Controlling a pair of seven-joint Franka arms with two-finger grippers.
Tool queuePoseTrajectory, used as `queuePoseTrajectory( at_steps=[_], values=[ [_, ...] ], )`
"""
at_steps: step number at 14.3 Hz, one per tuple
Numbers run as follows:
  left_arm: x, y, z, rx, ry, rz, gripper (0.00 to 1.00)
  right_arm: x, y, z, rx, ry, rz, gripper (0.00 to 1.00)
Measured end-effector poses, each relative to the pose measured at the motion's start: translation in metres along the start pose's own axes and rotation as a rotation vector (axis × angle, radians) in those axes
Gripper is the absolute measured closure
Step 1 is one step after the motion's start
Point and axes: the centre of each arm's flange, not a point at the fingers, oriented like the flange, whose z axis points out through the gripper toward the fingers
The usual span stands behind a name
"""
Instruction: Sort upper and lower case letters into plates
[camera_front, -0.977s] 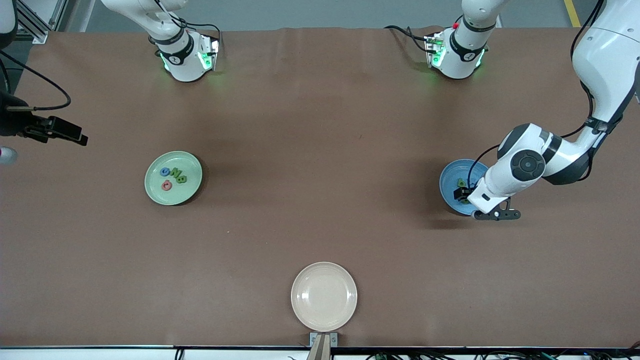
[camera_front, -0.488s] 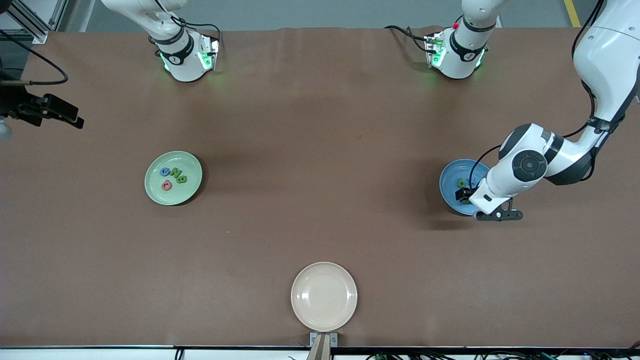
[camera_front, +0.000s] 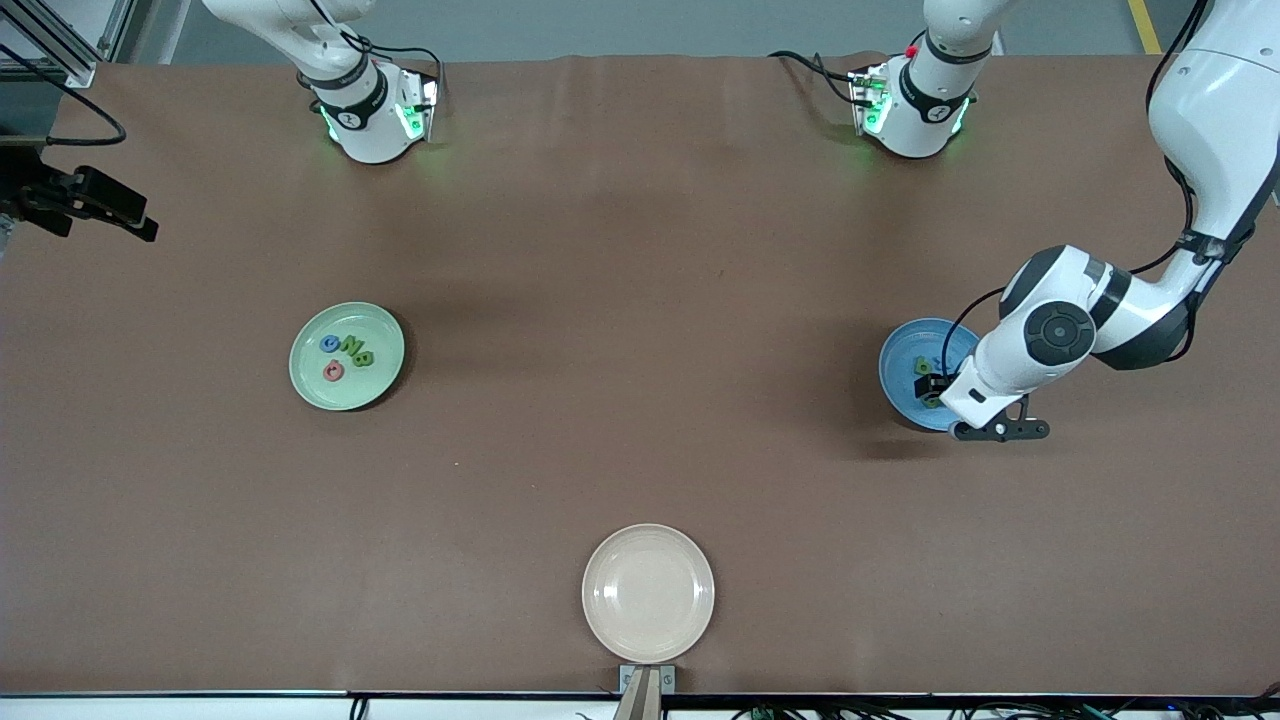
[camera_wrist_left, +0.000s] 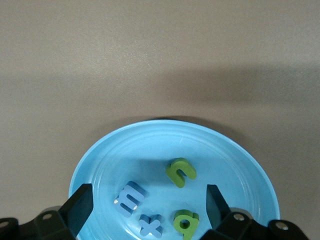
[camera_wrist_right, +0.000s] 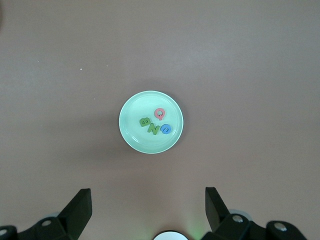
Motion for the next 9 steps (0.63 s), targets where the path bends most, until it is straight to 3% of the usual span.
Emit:
queuePoseTrajectory(
  at_steps=[5, 9],
  values=[
    [0.003, -0.049, -0.041, -0.105, -0.047, 0.035, 0.00, -0.011, 0.001, -0.011, 0.001, 0.003, 0.000, 0.00],
    [-0.001, -0.049, -0.084, -0.085, -0.021, 0.015, 0.00, -0.016, 0.001, -0.018, 0.002, 0.007, 0.000, 0.00]
  ],
)
